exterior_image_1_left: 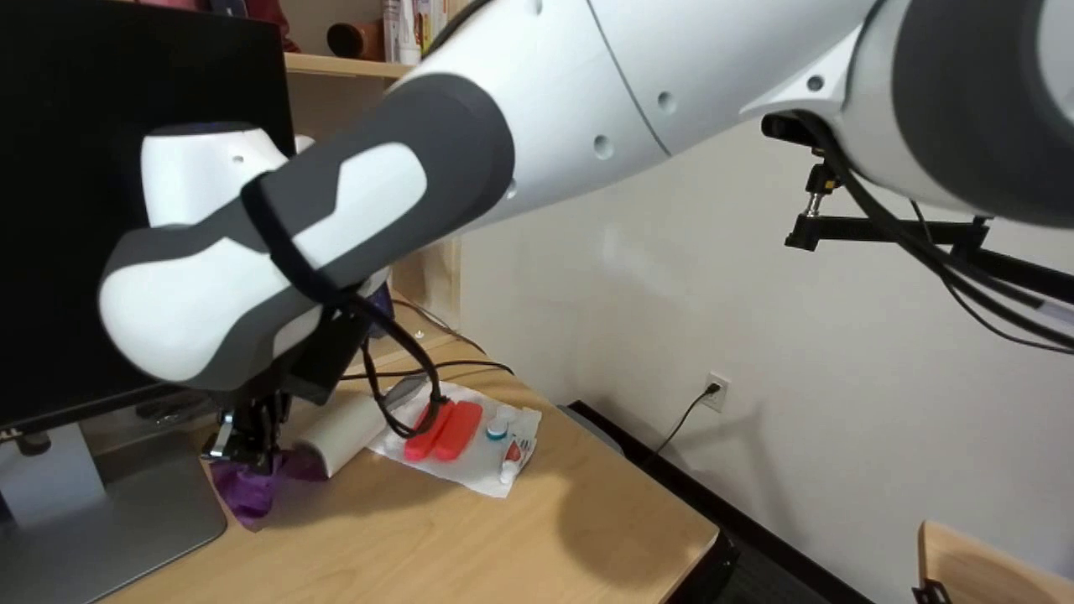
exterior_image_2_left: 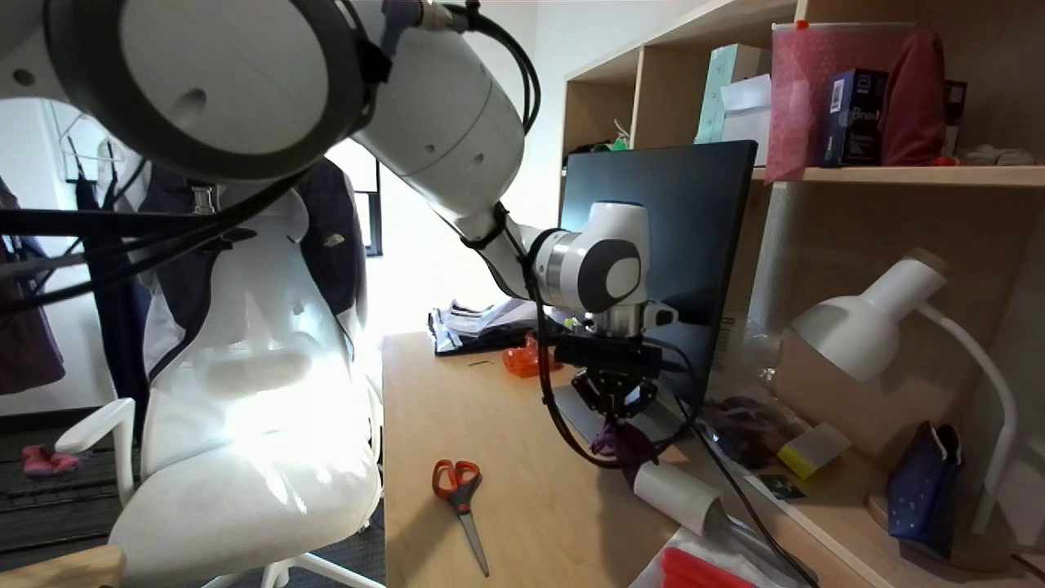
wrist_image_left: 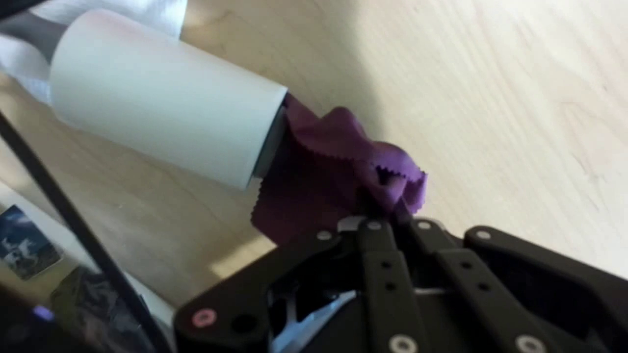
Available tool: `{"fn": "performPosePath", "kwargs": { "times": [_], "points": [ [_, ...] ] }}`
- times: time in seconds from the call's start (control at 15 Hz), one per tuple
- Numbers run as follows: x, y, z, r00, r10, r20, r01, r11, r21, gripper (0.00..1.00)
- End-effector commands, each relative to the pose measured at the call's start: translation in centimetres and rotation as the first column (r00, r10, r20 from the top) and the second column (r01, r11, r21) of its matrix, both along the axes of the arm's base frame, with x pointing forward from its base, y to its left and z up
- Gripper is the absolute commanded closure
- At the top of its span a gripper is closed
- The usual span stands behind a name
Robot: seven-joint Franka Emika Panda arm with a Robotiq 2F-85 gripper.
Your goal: Move the purple cloth to the right corner of the desk
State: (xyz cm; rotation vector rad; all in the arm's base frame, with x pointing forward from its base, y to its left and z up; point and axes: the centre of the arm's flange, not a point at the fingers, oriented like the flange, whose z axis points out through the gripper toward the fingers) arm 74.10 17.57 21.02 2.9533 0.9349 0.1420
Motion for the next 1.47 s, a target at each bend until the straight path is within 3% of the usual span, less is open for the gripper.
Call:
{"fn": "performPosePath", "kwargs": {
  "times": [0.0, 0.2, 0.4, 0.47, 0.6, 1.0, 1.27, 1.4],
  "points": [
    [-1.2, -1.8, 6.5, 0.993, 0.008, 0.119, -0.007, 1.0, -0.003, 0.95],
    [-0.9, -2.7, 11.0, 0.975, -0.012, 0.222, 0.011, 1.0, 0.005, 0.94],
    [-1.0, -3.2, 12.8, 0.973, -0.01, 0.229, 0.011, 1.0, -0.001, 0.94],
    [-1.1, -3.4, 12.9, 0.974, -0.014, 0.227, 0.013, 1.0, 0.006, 0.71],
    [-1.1, -3.5, 11.5, 0.983, -0.01, 0.183, 0.005, 1.0, 0.03, 0.64],
    [-2.7, -3.2, 4.7, 0.998, -0.054, 0.04, 0.049, 0.993, 0.11, 0.26],
    [-2.5, -2.4, 0.5, 0.998, -0.055, 0.004, 0.054, 0.99, 0.131, 0.02],
    [-1.9, -2.1, -1.8, 0.998, -0.048, -0.029, 0.052, 0.985, 0.164, 0.0]
  ]
}}
